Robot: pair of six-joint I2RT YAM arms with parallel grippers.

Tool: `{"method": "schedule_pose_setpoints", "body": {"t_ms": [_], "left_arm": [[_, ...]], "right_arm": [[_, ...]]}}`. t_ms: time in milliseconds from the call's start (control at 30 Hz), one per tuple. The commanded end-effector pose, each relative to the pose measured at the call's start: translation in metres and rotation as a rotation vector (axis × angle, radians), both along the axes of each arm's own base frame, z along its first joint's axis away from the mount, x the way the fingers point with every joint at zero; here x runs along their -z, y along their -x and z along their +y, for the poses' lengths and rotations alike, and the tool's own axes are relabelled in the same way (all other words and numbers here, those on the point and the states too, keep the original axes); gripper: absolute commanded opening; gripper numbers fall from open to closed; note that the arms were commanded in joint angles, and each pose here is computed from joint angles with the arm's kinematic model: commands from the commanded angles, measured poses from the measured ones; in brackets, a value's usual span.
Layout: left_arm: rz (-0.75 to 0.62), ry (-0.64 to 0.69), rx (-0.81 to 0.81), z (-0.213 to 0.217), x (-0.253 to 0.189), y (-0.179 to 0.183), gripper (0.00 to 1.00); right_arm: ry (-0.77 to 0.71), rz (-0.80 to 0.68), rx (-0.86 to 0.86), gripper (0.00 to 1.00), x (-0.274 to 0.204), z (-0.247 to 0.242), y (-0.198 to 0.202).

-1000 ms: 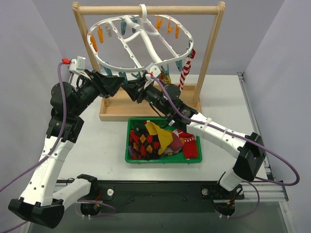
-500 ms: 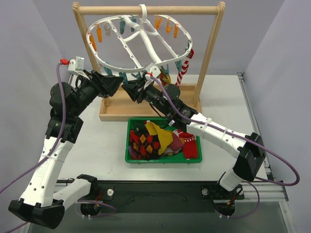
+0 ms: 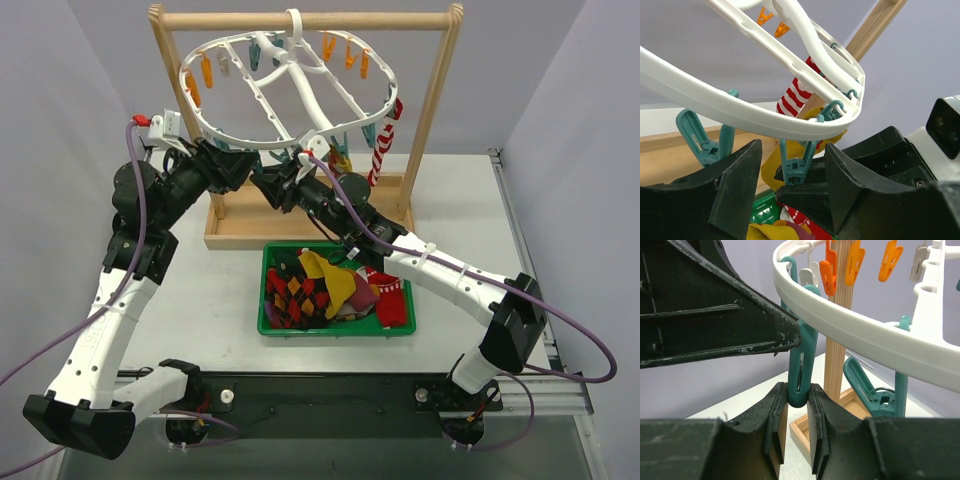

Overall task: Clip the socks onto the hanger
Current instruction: Open the clamp at the hanger.

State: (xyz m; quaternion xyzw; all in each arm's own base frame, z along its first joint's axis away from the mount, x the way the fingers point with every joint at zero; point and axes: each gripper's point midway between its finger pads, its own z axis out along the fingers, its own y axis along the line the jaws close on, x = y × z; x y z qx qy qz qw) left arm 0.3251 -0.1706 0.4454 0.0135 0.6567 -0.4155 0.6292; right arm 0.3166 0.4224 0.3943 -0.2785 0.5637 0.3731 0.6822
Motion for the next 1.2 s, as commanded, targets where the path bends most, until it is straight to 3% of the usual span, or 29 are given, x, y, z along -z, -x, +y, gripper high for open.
{"method": "schedule_pose_setpoints", "body": {"t_ms": [0,433,567,600,700,867,1000,1100,1167], "left_arm": [[-0.111,0.047,0.020,-0.002,-0.041,0.005,0.61],[-0.104,0.053,0.043,-0.009,-0.038,0.003,0.44],[-0.098,0.057,0.039,-0.008,-0.037,0.002,0.30],[-0.095,0.059,0.038,-0.008,-0.036,0.002,0.18],[-0.089,0.063,0.036,-0.007,-0.036,0.002,0.03],[-0.091,0.065,0.035,-0.007,-0.038,0.003,0.00],[-0.096,0.064,0.030,-0.006,-0.039,0.003,0.00],[-0.102,0.058,0.030,-0.005,-0.041,0.005,0.00],[-0.103,0.056,0.033,-0.005,-0.042,0.006,0.00]], "right_arm": [[-0.085,-0.068,-0.053,0.00,-0.043,0.005,0.015],[-0.073,-0.052,-0.060,0.00,-0.038,0.010,0.012],[-0.073,-0.048,-0.059,0.00,-0.036,0.011,0.012],[-0.075,-0.047,-0.060,0.00,-0.036,0.011,0.012],[-0.077,-0.049,-0.051,0.00,-0.037,0.009,0.010],[-0.079,-0.053,-0.044,0.00,-0.037,0.009,0.010],[-0.071,-0.068,0.005,0.23,-0.035,-0.003,0.005],[-0.060,-0.080,0.034,0.34,-0.028,-0.021,0.008],[-0.055,-0.072,0.051,0.35,-0.019,-0.040,0.011]]}}
